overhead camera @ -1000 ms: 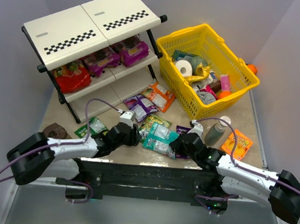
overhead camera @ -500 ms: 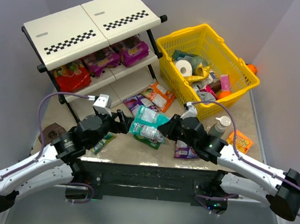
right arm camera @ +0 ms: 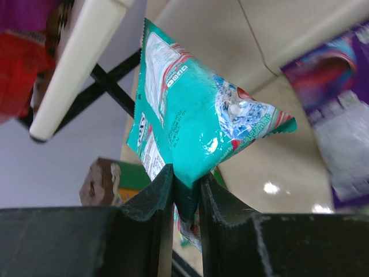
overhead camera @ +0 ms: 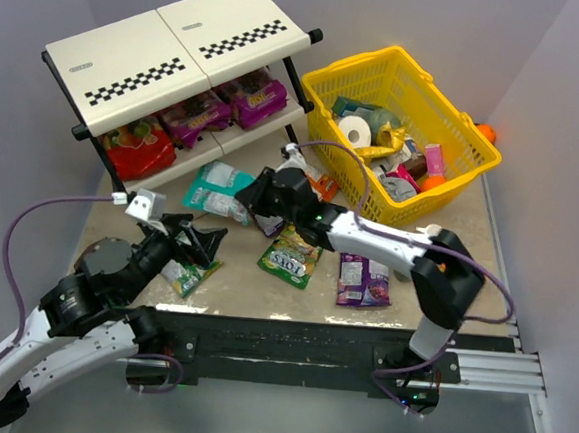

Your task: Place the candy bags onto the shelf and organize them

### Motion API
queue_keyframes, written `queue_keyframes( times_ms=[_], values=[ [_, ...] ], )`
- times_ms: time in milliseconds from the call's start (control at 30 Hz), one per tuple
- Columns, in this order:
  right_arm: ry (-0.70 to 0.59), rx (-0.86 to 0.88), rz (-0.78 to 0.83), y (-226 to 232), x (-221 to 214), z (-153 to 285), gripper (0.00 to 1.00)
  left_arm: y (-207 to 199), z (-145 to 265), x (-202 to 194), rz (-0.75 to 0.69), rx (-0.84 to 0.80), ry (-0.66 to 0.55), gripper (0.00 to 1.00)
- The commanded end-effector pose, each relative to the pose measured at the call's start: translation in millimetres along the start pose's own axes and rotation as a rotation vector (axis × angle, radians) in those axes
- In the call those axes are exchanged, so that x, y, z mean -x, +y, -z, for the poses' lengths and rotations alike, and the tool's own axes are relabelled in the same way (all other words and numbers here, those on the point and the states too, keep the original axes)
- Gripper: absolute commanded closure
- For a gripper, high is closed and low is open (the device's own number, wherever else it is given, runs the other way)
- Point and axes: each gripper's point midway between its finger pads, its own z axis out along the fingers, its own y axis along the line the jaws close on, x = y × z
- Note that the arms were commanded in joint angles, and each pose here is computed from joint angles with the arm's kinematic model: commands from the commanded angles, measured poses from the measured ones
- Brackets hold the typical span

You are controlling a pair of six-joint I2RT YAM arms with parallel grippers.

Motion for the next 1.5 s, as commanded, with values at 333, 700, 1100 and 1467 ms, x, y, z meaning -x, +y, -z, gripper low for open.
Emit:
queue_keyframes(
  times_ms=[333, 700, 1100, 1467],
  values=[
    [-0.167, 0.152, -0.197, 64, 7, -148, 1.00, -13, 37, 14, -0.057, -0.220, -0.161, 0.00],
    [-0.262, 0.217, -0.474, 51, -35, -198, 1.00, -13, 37, 12, -0.066, -0.227, -0.161, 0.01],
    [-0.350, 0.172, -0.682, 61, -67, -207, 1.00, -7, 37, 14, -0.066, -0.196, -0.174, 0.00],
    [-0.441, 0.087, -0.675, 64, -76, -196, 0.87, -5, 36, 14, -0.067, -0.179, -0.173, 0.00]
  ],
)
